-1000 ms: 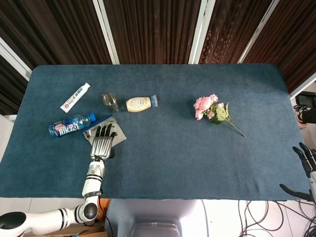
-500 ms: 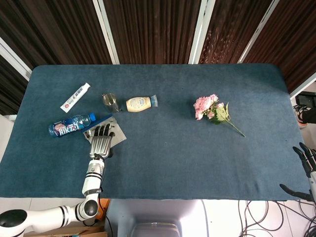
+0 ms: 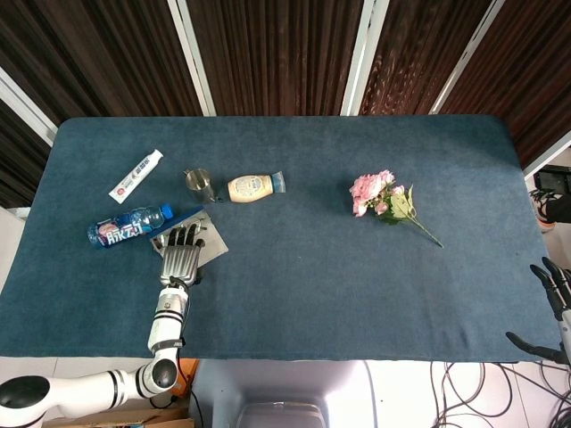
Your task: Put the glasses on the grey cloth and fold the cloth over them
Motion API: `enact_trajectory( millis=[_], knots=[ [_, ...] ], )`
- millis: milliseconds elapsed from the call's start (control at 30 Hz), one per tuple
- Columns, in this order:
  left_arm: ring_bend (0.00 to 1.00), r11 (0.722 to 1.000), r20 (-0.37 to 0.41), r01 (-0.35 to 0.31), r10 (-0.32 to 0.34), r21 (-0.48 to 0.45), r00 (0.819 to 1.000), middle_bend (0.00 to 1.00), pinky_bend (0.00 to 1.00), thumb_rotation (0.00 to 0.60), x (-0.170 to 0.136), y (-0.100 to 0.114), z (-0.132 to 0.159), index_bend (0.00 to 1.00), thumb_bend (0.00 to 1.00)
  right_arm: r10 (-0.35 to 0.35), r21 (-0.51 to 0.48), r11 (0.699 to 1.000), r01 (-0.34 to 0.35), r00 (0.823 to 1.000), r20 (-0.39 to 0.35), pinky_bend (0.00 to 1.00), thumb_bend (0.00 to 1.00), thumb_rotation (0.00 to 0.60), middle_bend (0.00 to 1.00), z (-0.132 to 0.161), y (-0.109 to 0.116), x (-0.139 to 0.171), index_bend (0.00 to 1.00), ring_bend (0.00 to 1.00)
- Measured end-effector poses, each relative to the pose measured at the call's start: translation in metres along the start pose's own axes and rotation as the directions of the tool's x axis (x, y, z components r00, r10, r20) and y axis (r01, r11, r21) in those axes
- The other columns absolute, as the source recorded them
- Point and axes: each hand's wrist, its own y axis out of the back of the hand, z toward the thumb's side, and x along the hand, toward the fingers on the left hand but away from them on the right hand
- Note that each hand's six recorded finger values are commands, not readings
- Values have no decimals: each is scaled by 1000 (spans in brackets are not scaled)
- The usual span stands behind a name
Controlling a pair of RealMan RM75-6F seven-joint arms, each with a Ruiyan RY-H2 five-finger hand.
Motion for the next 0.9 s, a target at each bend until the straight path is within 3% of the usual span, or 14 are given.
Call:
enact_trajectory(
  millis=[200,467,633,900],
  knots=[
    [0,999,-13,18,-17,36,1000,0,17,600,1,0,-3,298,315,0,0,1000,0,1000,0,0,132,600,0,0,0,0,0,0],
    [0,995,-34,47,-44,88,998,6,23,600,2,-1,-6,371,326,2,1,1000,-2,1000,-1,0,132,600,0,0,0,0,0,0],
    [0,992,-46,47,-42,116,998,29,26,600,2,1,-7,441,415,2,1,1000,-2,1000,-1,0,133,600,0,0,0,0,0,0],
    [0,991,-59,-6,14,133,998,67,27,600,6,5,-11,494,590,2,-3,1000,-2,1000,-3,0,132,600,0,0,0,1,0,0]
  ],
)
